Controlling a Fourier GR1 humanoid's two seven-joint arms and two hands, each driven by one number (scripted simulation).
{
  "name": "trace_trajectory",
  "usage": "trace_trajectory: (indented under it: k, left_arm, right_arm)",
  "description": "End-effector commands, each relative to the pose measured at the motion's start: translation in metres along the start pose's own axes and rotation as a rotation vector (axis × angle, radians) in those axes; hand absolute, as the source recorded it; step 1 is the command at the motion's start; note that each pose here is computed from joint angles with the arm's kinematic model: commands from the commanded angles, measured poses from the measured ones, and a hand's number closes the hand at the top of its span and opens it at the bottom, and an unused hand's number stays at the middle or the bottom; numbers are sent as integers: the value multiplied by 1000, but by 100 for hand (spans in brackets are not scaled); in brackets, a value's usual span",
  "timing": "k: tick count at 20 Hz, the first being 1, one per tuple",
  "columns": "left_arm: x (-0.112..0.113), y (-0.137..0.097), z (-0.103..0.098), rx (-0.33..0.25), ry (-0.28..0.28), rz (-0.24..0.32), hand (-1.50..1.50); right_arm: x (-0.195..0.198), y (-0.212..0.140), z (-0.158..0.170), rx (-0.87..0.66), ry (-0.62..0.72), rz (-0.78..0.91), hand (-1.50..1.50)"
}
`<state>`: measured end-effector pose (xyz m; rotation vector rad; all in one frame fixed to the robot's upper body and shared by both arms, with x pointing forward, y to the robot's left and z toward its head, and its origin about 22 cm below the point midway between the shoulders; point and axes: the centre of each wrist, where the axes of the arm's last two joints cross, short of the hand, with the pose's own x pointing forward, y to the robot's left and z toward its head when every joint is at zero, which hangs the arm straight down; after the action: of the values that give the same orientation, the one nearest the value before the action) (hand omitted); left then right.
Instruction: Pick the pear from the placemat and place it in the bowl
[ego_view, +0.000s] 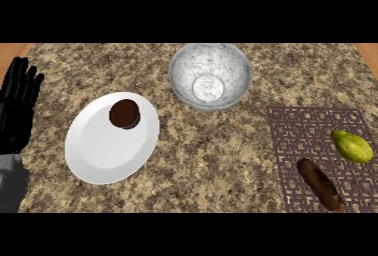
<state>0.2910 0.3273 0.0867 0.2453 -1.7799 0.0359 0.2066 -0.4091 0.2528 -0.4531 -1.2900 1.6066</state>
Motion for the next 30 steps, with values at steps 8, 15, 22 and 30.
trace_trajectory:
  k: [8, 15, 22, 30]
  left_arm:
    - [-5, 17, -4, -4, -17, -5, 0]
    - [-8, -6, -4, -12, 8, -2, 0]
    - [3, 11, 5, -1, -3, -2, 0]
    - [-14, 5, -4, -10, 6, 16, 0]
  right_arm:
    - [-26, 35, -21, 81, 57, 18, -150]
    - [-33, 53, -57, 105, 89, -5, -150]
    - [-64, 63, -70, 95, 133, -6, -150]
    - [-72, 82, -96, 71, 40, -12, -150]
